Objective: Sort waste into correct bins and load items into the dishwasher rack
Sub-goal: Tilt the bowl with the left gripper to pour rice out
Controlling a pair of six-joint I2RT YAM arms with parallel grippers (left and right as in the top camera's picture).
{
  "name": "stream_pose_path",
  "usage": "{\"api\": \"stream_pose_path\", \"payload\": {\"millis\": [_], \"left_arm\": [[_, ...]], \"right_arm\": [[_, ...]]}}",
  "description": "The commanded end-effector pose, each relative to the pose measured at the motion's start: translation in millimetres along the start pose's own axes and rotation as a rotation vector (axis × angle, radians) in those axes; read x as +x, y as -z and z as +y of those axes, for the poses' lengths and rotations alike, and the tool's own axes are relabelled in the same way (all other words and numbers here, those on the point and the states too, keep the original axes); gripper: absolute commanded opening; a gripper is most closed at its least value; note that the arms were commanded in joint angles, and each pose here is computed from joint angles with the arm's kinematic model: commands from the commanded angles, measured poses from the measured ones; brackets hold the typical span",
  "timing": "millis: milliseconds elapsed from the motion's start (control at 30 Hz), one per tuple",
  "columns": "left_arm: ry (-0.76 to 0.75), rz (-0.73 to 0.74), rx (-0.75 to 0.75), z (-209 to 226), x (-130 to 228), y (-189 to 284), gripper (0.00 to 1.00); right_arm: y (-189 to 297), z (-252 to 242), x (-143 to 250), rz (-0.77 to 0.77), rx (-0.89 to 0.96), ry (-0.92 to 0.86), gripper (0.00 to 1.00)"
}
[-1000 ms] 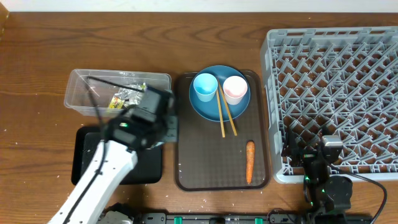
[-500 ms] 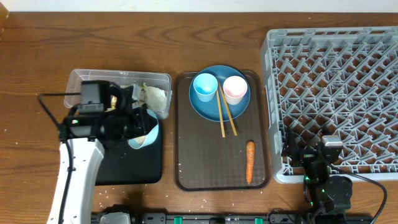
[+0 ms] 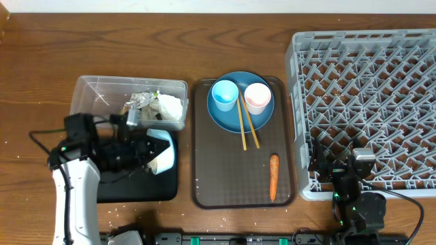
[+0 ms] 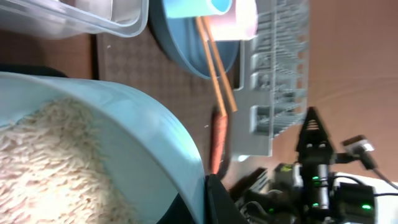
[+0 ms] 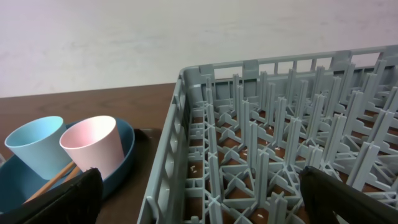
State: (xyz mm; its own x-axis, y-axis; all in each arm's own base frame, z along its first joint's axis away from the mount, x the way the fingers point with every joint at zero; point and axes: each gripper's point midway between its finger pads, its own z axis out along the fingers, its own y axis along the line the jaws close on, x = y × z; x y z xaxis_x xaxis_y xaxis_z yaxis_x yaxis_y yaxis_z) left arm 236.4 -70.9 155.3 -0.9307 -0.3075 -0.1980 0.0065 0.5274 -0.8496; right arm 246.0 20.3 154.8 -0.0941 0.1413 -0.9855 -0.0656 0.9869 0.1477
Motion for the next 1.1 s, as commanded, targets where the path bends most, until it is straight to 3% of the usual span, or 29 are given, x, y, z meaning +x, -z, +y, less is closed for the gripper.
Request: {"api": "stream_pose_path", "payload": {"millis": [0, 267, 1067], "left_arm": [[-0.049, -0.072, 0.155, -15, -3, 10, 0.06], [-0.006, -0.137, 0.184, -5, -5, 19, 0.06], [-0.062, -0.186, 0.38, -39, -9, 29, 0.06]], "right_arm": [[0, 2, 2, 0.007, -0.008, -0.01, 0.99], [0, 2, 2, 0.007, -0.008, -0.01, 0.99], [0, 2, 2, 0.007, -0.008, -0.01, 0.99]]}}
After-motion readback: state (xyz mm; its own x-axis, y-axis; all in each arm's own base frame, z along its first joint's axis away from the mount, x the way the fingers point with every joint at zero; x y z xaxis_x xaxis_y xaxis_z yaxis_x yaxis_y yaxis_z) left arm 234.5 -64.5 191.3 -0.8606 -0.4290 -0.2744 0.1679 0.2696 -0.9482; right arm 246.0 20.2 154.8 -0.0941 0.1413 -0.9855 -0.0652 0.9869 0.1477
